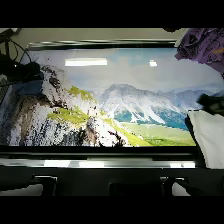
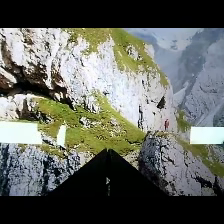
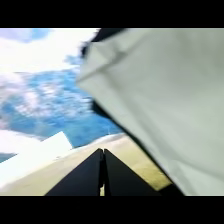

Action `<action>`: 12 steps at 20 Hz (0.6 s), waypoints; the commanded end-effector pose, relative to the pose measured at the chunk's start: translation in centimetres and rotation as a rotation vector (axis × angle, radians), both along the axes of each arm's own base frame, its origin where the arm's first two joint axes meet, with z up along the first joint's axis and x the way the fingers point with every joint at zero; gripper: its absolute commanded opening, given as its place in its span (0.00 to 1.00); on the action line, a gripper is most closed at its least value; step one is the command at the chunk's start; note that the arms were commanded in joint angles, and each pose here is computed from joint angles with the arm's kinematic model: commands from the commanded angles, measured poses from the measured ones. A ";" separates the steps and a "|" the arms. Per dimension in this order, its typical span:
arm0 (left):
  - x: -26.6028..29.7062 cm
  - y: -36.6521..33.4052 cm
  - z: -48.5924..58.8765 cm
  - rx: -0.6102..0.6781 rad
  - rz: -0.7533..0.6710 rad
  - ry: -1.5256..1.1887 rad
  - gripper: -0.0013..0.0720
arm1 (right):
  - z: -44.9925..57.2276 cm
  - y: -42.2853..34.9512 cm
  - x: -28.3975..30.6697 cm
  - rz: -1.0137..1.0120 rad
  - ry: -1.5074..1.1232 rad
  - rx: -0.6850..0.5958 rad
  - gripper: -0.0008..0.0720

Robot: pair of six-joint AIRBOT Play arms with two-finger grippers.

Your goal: Fold the clothes and pants, and hang the long-sleeved shirts on hangers.

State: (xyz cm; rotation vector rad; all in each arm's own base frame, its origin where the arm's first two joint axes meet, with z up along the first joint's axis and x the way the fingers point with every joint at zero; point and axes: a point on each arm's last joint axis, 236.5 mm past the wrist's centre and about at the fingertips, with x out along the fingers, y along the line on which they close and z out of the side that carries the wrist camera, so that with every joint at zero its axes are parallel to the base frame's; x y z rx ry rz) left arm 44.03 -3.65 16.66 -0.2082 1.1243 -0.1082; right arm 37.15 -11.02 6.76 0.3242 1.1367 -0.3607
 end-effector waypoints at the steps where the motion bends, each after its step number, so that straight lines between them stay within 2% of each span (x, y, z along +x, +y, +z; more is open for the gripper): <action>1: -2.3 1.3 -0.6 0.063 -0.012 -0.031 0.04 | 2.7 14.1 3.1 0.374 -0.142 0.050 0.06; 6: -9.0 1.2 -3.9 0.076 -0.021 -0.064 0.04 | 5.5 28.7 -0.2 0.716 -0.240 0.090 0.06; 9: -10.1 1.2 -4.3 0.077 -0.024 -0.058 0.04 | 6.5 32.3 -0.9 0.800 -0.303 0.100 0.06; 12: -10.1 1.1 -4.5 0.070 -0.015 -0.051 0.04 | 6.9 32.3 -0.5 0.800 -0.327 0.091 0.06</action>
